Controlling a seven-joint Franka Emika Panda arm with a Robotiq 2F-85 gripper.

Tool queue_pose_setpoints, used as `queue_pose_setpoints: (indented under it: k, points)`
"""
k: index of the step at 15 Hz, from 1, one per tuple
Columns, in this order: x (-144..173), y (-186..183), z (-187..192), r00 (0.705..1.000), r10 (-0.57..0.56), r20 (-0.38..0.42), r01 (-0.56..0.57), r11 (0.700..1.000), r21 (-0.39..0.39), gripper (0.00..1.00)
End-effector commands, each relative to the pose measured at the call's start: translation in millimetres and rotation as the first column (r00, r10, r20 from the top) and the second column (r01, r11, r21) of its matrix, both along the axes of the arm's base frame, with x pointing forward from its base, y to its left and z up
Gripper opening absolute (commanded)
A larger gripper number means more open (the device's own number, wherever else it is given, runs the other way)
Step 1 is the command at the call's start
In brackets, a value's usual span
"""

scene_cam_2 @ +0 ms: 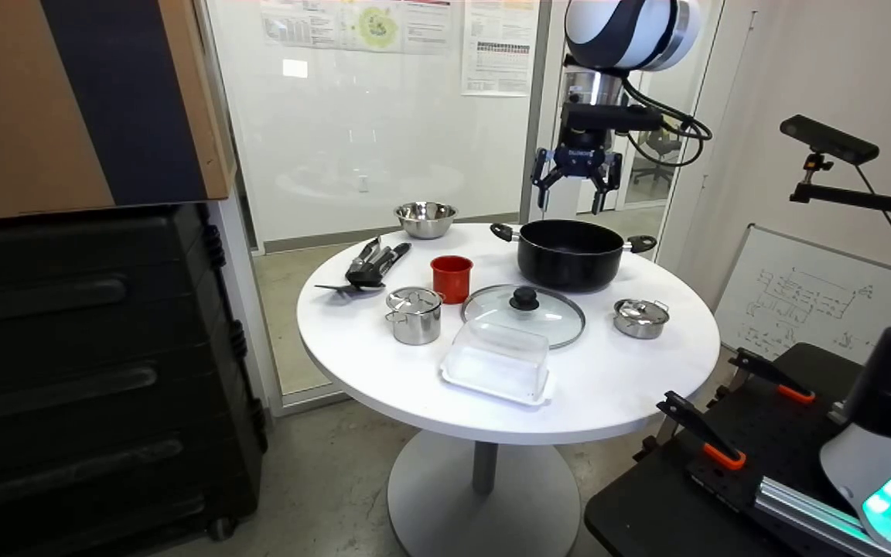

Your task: Cover the black pot with the clear lid

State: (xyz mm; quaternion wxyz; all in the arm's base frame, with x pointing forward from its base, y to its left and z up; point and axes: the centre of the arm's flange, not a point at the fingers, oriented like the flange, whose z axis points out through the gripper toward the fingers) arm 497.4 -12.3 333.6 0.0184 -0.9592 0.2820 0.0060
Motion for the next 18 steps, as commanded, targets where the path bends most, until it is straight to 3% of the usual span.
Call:
queue_pose_setpoints:
  k: [1, 12, 18]
  points:
    - [-1.1, 3.5, -20.0, 0.999, -0.046, 0.028, 0.045, 0.999, 0.01, 1.0]
    - [29.1, 26.7, -129.3, 0.971, -0.216, 0.097, 0.218, 0.976, -0.003, 1.0]
    - [53.0, 29.3, -157.3, 0.955, -0.292, 0.057, 0.293, 0.956, -0.001, 1.0]
